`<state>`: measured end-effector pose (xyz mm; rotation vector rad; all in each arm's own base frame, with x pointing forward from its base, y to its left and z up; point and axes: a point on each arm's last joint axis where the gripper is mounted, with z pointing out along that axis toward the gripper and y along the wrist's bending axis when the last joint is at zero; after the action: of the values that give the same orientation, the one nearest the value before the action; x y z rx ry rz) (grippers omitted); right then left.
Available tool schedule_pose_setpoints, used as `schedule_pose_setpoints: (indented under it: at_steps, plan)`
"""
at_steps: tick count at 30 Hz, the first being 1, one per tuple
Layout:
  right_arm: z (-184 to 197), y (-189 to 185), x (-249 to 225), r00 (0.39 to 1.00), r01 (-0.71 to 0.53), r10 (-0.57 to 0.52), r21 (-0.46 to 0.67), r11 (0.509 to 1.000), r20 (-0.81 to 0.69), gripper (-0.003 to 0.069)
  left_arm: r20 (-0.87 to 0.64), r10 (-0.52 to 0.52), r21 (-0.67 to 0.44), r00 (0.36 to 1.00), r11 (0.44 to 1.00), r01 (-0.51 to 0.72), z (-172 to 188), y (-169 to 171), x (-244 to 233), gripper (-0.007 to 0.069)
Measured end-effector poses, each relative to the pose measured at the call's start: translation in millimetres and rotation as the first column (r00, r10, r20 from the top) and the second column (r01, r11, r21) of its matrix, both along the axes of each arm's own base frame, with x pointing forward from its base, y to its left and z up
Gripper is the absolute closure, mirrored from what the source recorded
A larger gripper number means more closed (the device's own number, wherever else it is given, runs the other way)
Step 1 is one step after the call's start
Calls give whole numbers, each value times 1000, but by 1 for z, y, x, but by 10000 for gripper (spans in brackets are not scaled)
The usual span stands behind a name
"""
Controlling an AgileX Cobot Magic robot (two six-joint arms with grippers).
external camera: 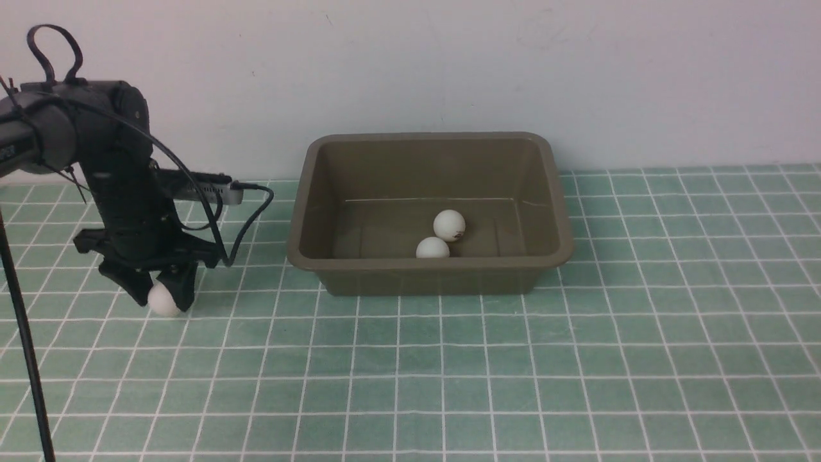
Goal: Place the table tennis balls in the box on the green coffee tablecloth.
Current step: 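Reach for and grasp a ping pong ball on the table beside the basket, then drop the ball into the bin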
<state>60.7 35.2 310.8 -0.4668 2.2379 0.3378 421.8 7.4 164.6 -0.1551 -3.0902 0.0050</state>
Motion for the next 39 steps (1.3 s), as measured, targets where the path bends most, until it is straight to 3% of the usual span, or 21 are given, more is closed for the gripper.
schedule_pose_setpoints:
  at_steps: [6, 10, 14, 18, 21, 22, 25, 31, 33, 34, 39]
  plan:
    - [0, 0, 0, 1000, -1, 1, 0, 1000, 0, 675, 183, 4, -9, 983, 1000, -2, 57, -1, 16, 279]
    - [0, 0, 0, 1000, -1, 1, 0, 1000, 0, 675, 402, 44, -160, 915, 987, 22, 140, -23, 18, 276]
    - [0, 0, 0, 1000, -1, 1, 0, 1000, 0, 675, 480, 34, -278, 877, 954, 115, 174, -59, 14, 276]
    - [0, 0, 0, 1000, -1, 1, 0, 1000, 0, 675, 467, -52, -283, 883, 937, 205, 167, -99, 12, 276]
    - [0, 0, 0, 1000, -1, 1, 0, 1000, 0, 675, 410, -158, -242, 898, 931, 274, 136, -135, 16, 276]
    - [0, 0, 0, 1000, -1, 1, 0, 1000, 0, 675, 386, -247, -182, 889, 924, 335, 110, -153, 21, 276]
    - [0, 0, 0, 1000, -1, 1, 0, 1000, 0, 675, 364, -374, -83, 853, 899, 429, 74, -177, 28, 276]
    - [0, 0, 0, 1000, -1, 1, 0, 1000, 0, 675, 362, -425, -20, 830, 886, 463, 49, -187, 35, 244]
    - [0, 0, 0, 1000, -1, 1, 0, 1000, 0, 675, 369, -426, -14, 826, 886, 463, 48, -187, 37, 202]
    - [0, 0, 0, 1000, -1, 1, 0, 1000, 2, 675, 375, -427, -6, 823, 886, 463, 49, -186, 38, 144]
    - [2, -1, 2, 1000, 7, -7, -4, 1000, 31, 675, 379, -431, 13, 819, 887, 461, 72, -185, 39, 48]
